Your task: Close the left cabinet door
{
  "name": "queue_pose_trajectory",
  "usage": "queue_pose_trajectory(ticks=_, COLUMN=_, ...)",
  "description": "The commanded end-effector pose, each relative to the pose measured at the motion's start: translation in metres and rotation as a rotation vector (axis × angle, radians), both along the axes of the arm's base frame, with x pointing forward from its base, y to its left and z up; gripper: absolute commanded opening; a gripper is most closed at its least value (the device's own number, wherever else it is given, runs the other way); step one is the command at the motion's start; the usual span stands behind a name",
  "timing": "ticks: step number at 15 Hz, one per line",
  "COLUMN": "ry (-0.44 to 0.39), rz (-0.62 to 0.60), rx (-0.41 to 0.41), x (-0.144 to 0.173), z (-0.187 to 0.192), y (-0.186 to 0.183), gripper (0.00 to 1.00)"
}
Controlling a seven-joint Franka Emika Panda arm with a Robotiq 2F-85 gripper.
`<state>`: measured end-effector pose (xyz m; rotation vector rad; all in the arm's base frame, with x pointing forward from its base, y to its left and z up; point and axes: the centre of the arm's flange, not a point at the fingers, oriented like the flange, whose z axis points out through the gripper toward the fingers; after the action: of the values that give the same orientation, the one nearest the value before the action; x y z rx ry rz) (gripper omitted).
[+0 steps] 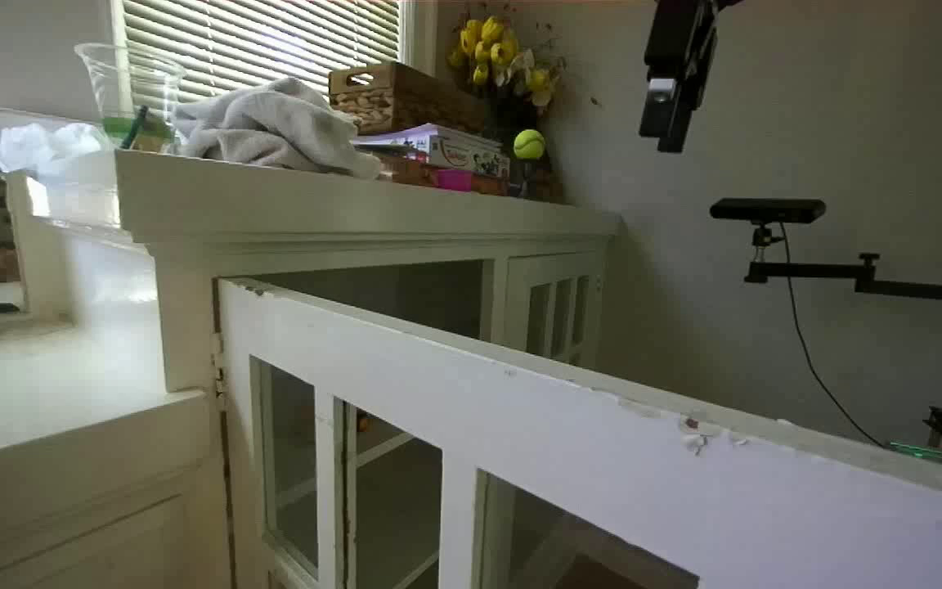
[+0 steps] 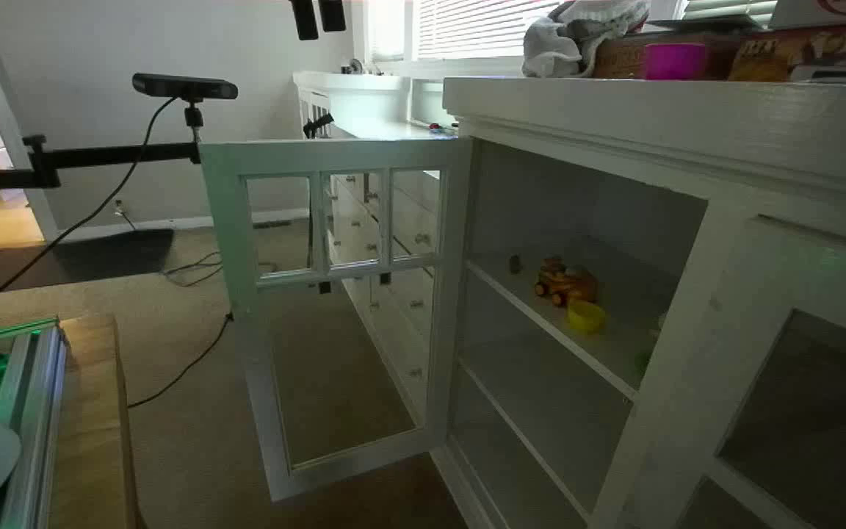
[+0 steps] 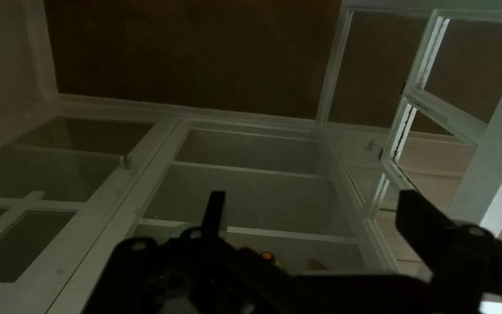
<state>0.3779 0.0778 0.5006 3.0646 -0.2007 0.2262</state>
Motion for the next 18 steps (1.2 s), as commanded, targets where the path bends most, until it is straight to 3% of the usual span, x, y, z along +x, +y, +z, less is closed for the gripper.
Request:
queue_pose_trajectory(ticks=1, ry=0.000, rz=0.000, rx=0.000, x=0.000, z=0.000, y=0.000, gripper=1.00)
queue_pose_trajectory(ticks=7, ry=0.012, rz=0.011, rx=0.014, x=-0.001, z=-0.004, y=0.002, gripper=1.00)
queue_pose_trajectory(ticks=13, ry=0.127, rz=0.127, rx=0.061, x=-0.034, z=-0.056, y=0.050, gripper=1.00)
queue_pose_trajectory(ticks=18, ry=0.165, rz=0.205, rx=0.043, x=-0.071, z=-0.098, y=0.096, gripper=1.00)
